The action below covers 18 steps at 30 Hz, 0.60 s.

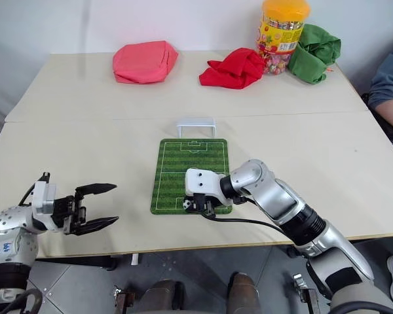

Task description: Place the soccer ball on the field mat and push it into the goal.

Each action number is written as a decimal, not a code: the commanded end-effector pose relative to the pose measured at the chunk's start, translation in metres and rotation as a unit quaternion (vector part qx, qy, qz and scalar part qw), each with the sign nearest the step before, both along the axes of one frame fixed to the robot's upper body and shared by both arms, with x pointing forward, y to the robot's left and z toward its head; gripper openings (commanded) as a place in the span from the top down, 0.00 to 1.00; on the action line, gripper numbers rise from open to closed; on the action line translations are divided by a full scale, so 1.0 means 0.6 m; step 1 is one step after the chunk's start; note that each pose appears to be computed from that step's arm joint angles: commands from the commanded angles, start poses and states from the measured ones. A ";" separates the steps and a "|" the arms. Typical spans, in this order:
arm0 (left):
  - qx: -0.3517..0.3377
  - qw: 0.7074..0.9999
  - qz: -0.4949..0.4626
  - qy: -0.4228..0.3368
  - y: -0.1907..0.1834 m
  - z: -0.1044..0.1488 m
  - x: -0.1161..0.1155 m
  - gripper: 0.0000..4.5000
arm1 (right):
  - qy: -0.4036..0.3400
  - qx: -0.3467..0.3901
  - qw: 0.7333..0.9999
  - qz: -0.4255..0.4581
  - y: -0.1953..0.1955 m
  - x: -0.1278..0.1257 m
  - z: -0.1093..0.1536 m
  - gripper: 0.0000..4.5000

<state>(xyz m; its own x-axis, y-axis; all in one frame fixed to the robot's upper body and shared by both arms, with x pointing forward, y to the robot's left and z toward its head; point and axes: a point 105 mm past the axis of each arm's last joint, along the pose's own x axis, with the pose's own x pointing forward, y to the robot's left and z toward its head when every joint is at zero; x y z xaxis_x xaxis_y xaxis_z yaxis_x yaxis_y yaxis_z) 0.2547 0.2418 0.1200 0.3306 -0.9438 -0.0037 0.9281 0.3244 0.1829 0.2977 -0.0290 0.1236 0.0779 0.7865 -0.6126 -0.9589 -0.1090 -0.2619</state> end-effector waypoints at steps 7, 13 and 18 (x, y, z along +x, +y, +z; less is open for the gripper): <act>0.044 0.999 -0.023 0.021 0.034 -0.017 -0.049 0.00 | -0.019 -0.004 1.000 0.022 0.002 0.004 0.008 0.81; 0.052 0.998 -0.025 0.034 0.037 -0.027 -0.061 0.00 | -0.015 -0.006 1.000 0.025 0.002 0.002 0.004 0.81; 0.049 0.998 -0.018 0.026 0.034 -0.028 -0.057 0.00 | -0.013 -0.010 1.000 0.022 -0.001 0.005 0.001 0.81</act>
